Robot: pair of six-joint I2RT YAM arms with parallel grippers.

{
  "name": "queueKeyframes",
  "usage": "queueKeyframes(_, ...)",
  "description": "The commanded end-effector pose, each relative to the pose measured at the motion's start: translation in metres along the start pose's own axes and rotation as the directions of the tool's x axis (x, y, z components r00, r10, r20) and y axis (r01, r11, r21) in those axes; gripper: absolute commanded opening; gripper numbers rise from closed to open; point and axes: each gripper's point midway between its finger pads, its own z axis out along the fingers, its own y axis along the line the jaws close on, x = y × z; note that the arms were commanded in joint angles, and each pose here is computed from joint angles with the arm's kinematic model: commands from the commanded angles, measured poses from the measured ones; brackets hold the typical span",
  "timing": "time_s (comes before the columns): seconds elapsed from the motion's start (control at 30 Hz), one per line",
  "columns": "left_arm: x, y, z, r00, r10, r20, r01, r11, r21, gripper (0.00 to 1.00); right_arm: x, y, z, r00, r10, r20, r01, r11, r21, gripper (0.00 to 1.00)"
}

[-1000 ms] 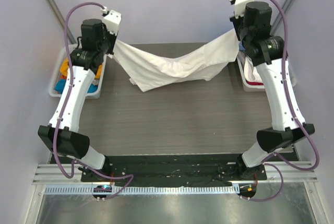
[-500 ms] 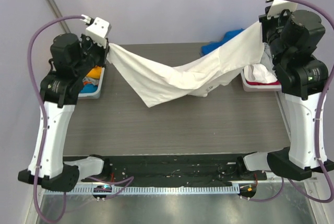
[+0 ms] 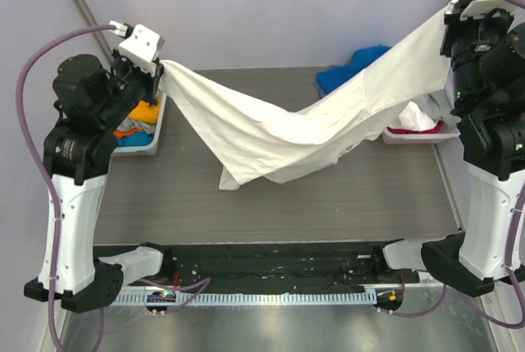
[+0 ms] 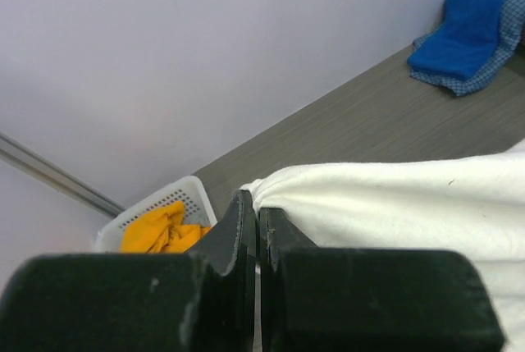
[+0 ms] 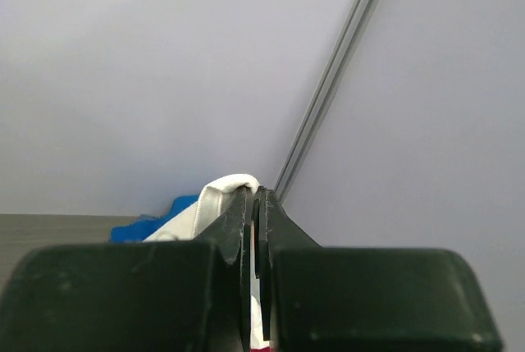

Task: Fold and stack the t-shirts
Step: Flatten out the tshirt

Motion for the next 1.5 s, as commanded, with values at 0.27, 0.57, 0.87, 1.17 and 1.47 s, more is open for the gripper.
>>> queueKeyframes(0.27, 0.117, 0.018, 0.102, 0.957, 0.113, -0.269, -0.140, 0.986, -0.086, 0.00, 0.077, 0.071, 0.070, 0.987, -0.077, -0.143, 0.065, 0.994, -0.091, 0.01)
queueKeyframes(0.57, 0.242, 0.015, 0.189, 0.857, 0.159, -0.489, -0.226, 0.971, -0.082, 0.00, 0.201, 0.144, 0.118, 0.921, -0.198, -0.336, 0.126, 0.966, -0.225, 0.01)
queueKeyframes(0.87, 0.309, 0.031, 0.243, 0.802, 0.116, -0.586, -0.289, 0.934, -0.210, 0.00, 0.268, 0.181, 0.132, 0.863, -0.263, -0.431, 0.138, 0.944, -0.300, 0.01)
queueKeyframes(1.17, 0.321, 0.010, 0.240, 0.796, 0.085, -0.599, -0.219, 0.963, -0.155, 0.85, 0.296, 0.193, 0.125, 0.837, -0.286, -0.467, 0.127, 0.931, -0.342, 0.01)
queueKeyframes(1.47, 0.282, -0.111, 0.176, 0.796, 0.116, -0.593, 0.117, 0.933, 0.340, 0.93, 0.319, 0.201, 0.110, 0.814, -0.291, -0.502, 0.097, 0.921, -0.378, 0.01)
